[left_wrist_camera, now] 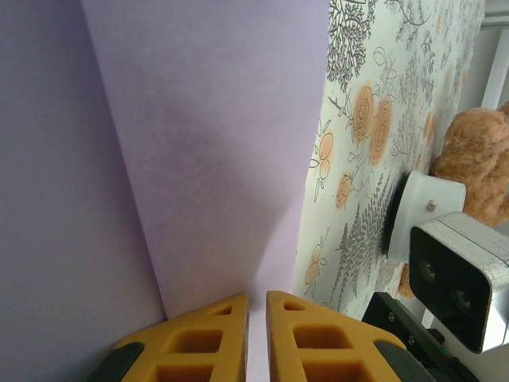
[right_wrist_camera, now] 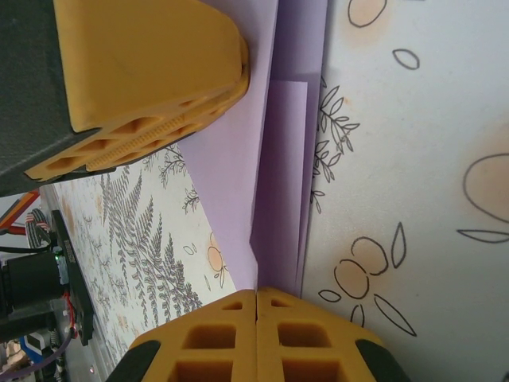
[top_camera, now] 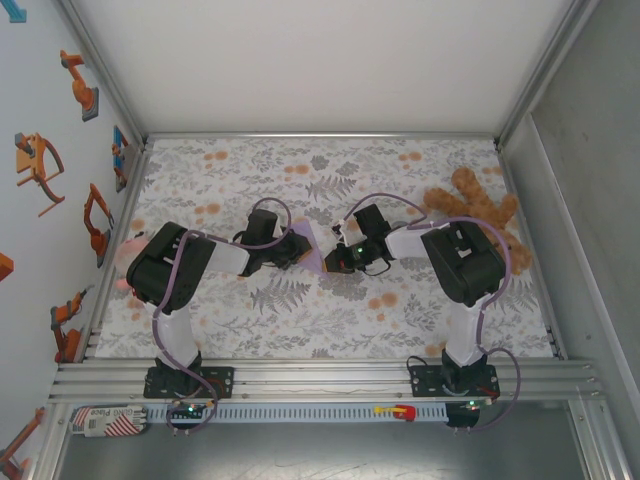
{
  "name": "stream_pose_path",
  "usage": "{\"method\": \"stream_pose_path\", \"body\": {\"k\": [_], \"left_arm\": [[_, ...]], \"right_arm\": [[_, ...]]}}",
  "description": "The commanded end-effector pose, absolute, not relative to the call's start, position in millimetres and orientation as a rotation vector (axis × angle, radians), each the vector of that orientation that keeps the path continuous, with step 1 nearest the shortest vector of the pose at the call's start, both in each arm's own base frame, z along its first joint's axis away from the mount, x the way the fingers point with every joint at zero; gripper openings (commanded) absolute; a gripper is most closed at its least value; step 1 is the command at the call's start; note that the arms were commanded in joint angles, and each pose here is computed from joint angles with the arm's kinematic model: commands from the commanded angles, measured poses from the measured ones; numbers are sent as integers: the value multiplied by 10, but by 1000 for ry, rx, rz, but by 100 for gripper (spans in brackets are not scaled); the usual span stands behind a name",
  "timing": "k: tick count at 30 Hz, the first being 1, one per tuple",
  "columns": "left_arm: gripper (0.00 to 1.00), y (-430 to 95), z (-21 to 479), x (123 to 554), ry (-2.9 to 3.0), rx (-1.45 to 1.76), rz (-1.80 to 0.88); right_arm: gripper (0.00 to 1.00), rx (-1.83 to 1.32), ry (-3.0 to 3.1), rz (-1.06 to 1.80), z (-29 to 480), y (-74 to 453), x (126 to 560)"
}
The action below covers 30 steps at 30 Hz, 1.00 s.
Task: Fold a paper plane with a square sheet of paper (pick it up from the middle)
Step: Fourth fold the wing at the center of the table.
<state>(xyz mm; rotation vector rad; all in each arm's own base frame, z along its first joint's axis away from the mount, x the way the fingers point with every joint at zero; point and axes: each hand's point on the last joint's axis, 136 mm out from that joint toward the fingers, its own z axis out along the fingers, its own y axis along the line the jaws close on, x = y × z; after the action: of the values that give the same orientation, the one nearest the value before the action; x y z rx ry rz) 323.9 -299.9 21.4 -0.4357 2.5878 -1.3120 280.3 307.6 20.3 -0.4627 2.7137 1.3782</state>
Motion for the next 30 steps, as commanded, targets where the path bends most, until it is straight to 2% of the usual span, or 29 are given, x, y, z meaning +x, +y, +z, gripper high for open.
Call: {"method": "stream_pose_path", "body": {"k": [1, 16, 30], "left_arm": [[16, -3092, 290, 3282, 2568, -394, -1355], [17, -3070, 417, 3352, 2560, -311, -1304], [16, -3067, 225, 3404, 2610, -336, -1265]], "right_arm": [[4, -406, 2812, 1280, -57, 2909, 2733], [4, -401, 2821, 1262, -79, 2893, 2738], [4, -398, 2821, 1264, -75, 2890, 2736]]}}
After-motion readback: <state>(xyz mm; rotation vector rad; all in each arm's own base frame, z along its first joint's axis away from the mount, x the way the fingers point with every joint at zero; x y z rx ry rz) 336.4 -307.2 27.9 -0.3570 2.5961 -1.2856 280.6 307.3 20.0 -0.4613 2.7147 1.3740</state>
